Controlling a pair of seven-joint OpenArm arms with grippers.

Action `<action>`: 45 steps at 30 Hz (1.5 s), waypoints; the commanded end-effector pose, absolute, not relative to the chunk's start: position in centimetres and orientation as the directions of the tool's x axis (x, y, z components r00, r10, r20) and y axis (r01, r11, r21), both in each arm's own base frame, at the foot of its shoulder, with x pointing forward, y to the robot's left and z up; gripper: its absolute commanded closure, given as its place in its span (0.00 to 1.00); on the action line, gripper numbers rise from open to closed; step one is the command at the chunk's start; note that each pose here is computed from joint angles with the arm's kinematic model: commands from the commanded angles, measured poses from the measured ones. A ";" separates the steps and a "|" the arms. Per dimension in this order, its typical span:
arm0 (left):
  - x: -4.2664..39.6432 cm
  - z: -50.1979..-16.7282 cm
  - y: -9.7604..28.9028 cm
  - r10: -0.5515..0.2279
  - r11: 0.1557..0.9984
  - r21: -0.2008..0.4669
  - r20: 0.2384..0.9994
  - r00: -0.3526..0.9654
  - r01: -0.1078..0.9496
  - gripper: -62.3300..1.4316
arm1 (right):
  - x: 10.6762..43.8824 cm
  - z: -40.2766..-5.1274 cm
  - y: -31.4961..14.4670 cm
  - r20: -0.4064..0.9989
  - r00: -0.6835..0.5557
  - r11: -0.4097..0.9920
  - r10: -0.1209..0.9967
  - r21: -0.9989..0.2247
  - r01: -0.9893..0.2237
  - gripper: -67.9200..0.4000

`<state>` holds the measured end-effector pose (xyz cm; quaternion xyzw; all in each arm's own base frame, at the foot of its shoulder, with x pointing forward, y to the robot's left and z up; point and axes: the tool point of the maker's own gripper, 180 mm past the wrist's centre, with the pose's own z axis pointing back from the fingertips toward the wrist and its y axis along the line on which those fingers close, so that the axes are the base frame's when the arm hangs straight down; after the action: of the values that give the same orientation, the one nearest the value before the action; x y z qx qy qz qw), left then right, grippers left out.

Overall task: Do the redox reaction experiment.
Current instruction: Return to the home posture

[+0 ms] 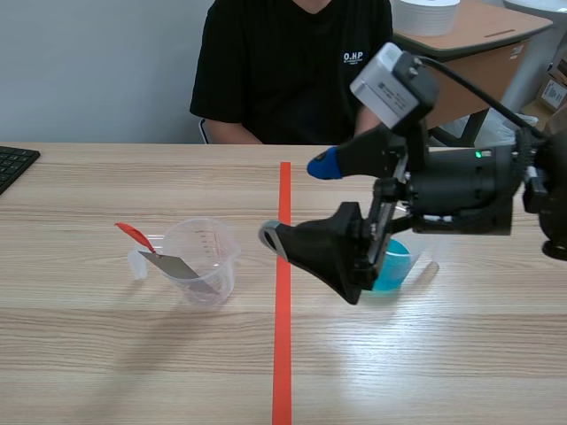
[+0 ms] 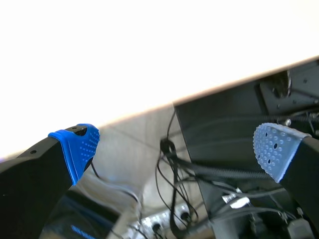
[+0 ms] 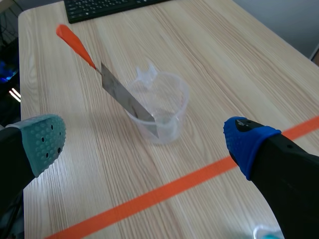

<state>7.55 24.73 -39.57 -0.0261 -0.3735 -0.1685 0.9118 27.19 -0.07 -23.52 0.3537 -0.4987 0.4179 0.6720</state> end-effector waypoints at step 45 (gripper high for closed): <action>23.3 -21.7 13.8 -0.336 0.800 0.181 0.925 0.178 0.572 0.00 | 22.7 -20.0 -10.5 0.945 0.114 0.663 0.308 -0.127 -0.738 0.02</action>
<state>23.35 14.24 -22.11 -0.0924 -0.5593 -0.3052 0.7652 22.21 -10.67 -20.92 0.1920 -0.5428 0.3633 0.7324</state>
